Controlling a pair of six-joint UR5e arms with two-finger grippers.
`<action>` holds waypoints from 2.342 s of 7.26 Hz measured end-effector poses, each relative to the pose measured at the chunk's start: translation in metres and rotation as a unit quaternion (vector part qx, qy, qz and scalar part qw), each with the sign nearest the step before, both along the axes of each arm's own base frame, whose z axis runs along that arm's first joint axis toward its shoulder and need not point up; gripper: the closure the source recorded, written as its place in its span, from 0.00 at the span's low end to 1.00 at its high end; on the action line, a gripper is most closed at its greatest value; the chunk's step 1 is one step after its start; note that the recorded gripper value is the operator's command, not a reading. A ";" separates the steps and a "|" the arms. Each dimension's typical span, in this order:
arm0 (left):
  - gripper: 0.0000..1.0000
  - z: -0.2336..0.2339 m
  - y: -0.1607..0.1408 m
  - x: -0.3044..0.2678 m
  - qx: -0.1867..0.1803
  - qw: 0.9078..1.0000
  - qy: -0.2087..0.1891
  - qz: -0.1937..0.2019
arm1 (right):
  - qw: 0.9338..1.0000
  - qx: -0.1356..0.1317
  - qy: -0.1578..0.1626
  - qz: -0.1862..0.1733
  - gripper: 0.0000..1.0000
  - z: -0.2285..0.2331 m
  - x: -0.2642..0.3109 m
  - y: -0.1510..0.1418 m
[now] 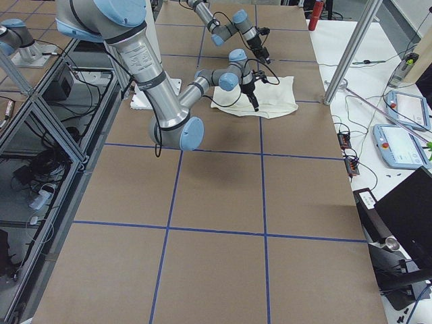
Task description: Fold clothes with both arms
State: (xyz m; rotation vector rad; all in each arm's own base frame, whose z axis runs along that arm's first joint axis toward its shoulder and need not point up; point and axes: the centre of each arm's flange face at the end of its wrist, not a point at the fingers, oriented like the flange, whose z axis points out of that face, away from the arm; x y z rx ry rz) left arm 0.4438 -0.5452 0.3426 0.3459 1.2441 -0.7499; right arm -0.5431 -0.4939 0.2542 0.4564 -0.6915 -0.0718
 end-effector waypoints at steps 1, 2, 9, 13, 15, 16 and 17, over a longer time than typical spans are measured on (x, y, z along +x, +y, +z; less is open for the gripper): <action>0.28 -0.005 0.002 -0.002 0.004 1.000 0.004 0.001 | 0.997 -0.030 -0.050 0.043 0.03 -0.014 -0.014 0.030; 0.28 -0.008 0.003 -0.003 0.006 1.000 0.006 0.002 | 0.990 -0.056 -0.099 0.088 0.10 -0.032 -0.036 0.076; 0.28 -0.011 0.004 -0.005 0.010 1.000 0.005 0.000 | 0.938 -0.175 -0.204 0.220 0.24 -0.006 -0.062 0.228; 0.28 -0.012 0.004 -0.005 0.008 1.000 0.008 -0.001 | 0.935 -0.173 -0.195 0.241 0.23 0.008 -0.053 0.207; 0.28 -0.013 0.004 -0.005 0.008 1.000 0.009 -0.001 | 0.937 -0.174 -0.183 0.242 0.28 0.022 -0.054 0.208; 0.28 -0.014 0.004 -0.006 0.009 1.000 0.010 -0.001 | 0.938 -0.174 -0.179 0.241 0.42 0.026 -0.056 0.210; 0.27 -0.015 0.005 -0.006 0.009 1.000 0.010 -0.001 | 0.938 -0.175 -0.178 0.240 0.55 0.027 -0.057 0.210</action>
